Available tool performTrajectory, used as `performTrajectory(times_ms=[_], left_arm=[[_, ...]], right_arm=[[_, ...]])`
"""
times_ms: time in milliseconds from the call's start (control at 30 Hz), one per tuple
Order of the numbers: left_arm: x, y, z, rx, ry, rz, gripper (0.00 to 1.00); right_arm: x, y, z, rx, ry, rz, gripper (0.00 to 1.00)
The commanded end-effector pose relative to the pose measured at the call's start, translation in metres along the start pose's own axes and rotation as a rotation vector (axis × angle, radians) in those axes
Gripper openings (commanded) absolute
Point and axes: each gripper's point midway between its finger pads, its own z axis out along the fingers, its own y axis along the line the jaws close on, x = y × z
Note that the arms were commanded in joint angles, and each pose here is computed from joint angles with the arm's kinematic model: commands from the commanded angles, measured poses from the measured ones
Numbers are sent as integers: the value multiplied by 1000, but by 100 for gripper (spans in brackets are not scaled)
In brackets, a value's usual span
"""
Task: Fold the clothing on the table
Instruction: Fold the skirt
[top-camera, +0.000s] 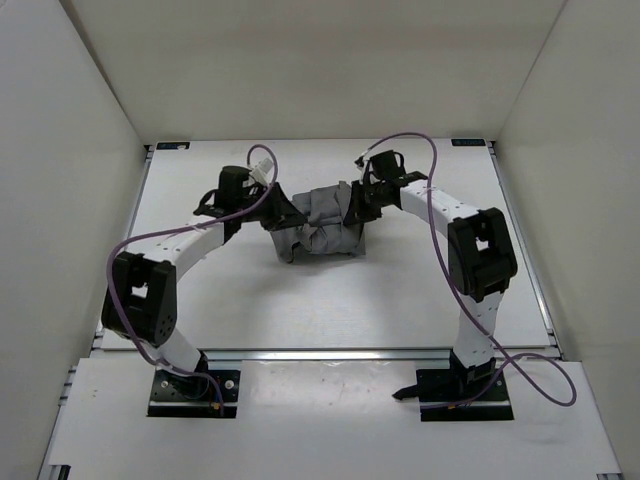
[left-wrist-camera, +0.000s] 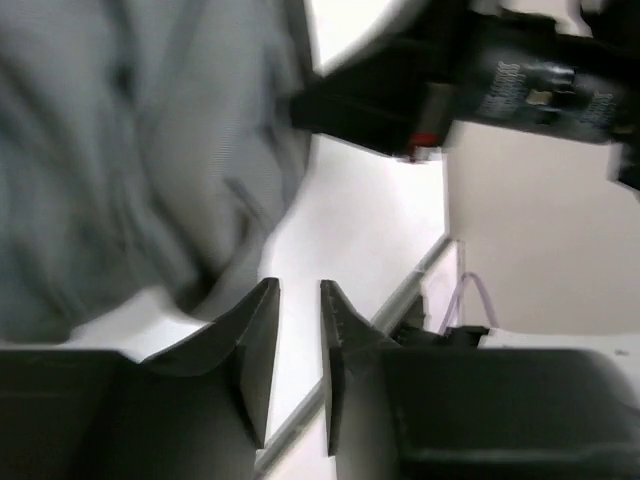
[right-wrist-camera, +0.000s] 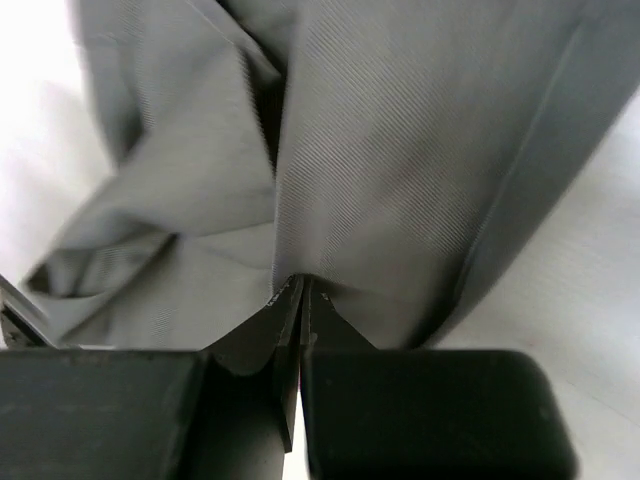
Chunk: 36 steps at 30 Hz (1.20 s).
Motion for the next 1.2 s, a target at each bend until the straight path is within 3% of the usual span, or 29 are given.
performTrajectory(times_ms=[0, 33, 100, 200, 367, 567, 700, 800, 867, 900, 1167], left_arm=[[2, -43, 19, 101, 9, 85, 37], [3, -43, 26, 50, 13, 126, 43], [-6, -20, 42, -124, -16, 190, 66], [-13, 5, 57, -318, -6, 290, 87], [-34, 26, 68, -478, -36, 384, 88], [-32, 50, 81, -574, -13, 447, 79], [-26, 55, 89, -587, 6, 458, 67], [-25, 59, 93, -594, 17, 438, 35], [-27, 63, 90, -614, 11, 412, 5], [-28, 65, 87, -623, 2, 399, 0], [-64, 84, 29, -624, -173, 252, 0]], right_arm=[[-2, 10, 7, -35, 3, -61, 0], [3, 11, 10, -39, 20, -64, 0], [13, 8, 16, -43, 49, -61, 1], [19, 3, 18, -56, 60, -44, 0], [21, -1, 15, -62, 59, -41, 0], [16, -7, 10, -73, 41, -21, 0], [18, -9, 11, -70, 44, -21, 0], [19, -11, 13, -69, 46, -26, 0], [22, -12, 14, -71, 54, -22, 1], [24, -16, 16, -64, 56, -16, 0], [27, -25, 18, -62, 59, 5, 0]])
